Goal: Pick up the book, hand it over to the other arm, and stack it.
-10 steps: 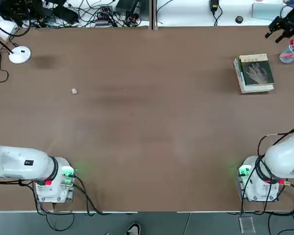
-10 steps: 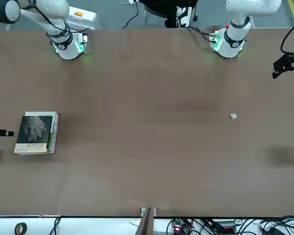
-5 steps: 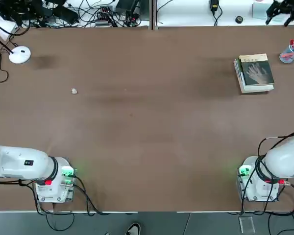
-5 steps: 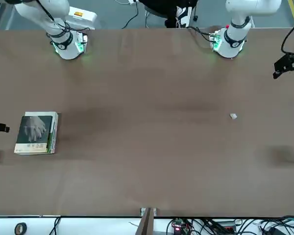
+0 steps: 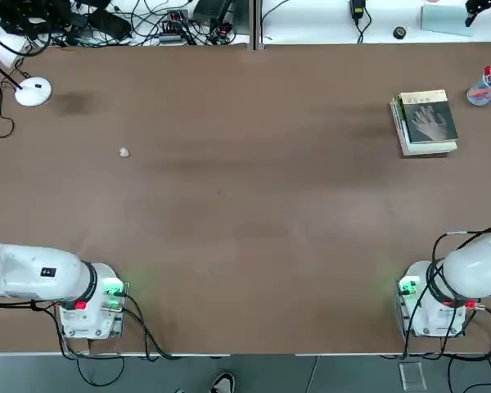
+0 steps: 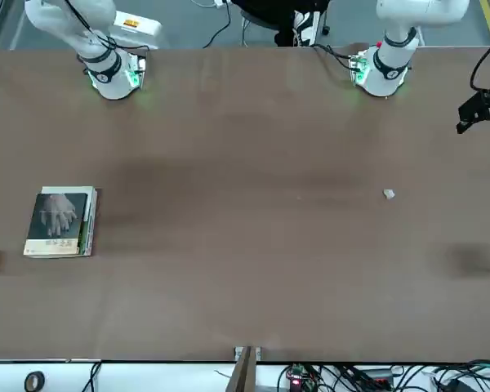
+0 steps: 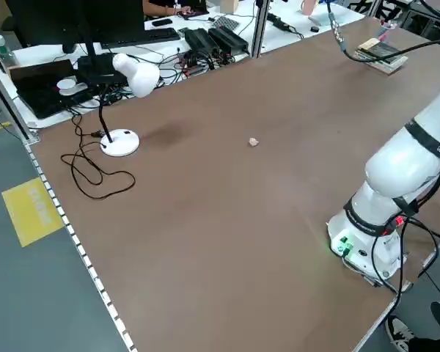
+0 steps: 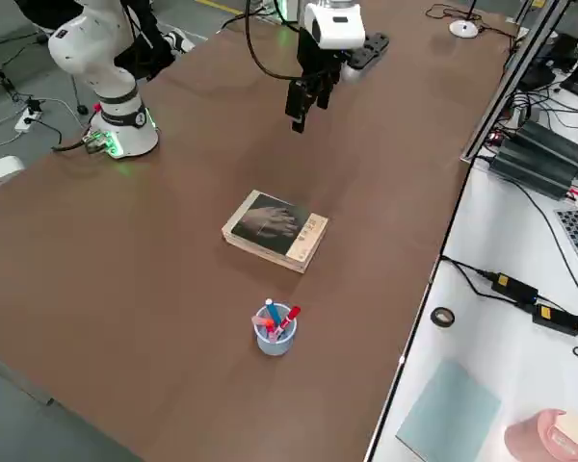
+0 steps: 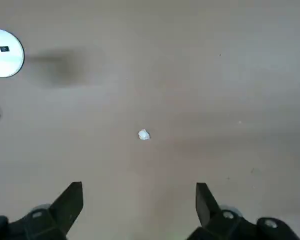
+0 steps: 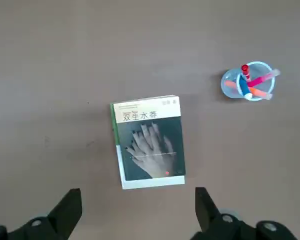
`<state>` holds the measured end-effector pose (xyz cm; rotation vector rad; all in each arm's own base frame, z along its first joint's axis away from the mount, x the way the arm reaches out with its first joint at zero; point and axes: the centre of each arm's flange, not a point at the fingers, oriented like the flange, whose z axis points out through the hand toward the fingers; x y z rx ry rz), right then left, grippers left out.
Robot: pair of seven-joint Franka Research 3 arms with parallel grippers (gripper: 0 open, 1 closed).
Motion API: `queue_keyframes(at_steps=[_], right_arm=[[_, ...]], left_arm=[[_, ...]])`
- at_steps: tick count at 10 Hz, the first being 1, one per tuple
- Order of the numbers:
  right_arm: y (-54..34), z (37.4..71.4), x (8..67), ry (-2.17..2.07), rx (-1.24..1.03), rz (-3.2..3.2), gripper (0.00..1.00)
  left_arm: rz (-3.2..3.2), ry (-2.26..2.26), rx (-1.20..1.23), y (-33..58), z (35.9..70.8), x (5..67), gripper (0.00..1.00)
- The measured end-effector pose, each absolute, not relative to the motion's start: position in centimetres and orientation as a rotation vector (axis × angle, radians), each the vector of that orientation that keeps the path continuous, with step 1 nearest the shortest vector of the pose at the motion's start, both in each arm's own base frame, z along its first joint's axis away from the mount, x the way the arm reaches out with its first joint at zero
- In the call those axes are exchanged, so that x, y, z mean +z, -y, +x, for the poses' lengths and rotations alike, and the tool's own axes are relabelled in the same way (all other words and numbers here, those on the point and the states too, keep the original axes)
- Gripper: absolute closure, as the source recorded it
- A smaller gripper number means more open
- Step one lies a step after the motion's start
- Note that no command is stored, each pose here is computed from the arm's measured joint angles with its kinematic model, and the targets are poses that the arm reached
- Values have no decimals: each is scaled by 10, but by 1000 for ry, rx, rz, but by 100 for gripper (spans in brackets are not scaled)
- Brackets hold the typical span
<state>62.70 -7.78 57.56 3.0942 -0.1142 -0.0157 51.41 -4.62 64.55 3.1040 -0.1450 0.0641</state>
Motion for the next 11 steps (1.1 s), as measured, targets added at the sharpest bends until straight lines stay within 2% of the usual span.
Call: queue_keyframes(at_steps=[6,11], right_arm=[[65,623,564,169,24,3076,0],[25,613,591,203,90,3086,0]], left_arm=[[3104,145,69,46,514,647,0],[3103,146,88,47,514,653,0]])
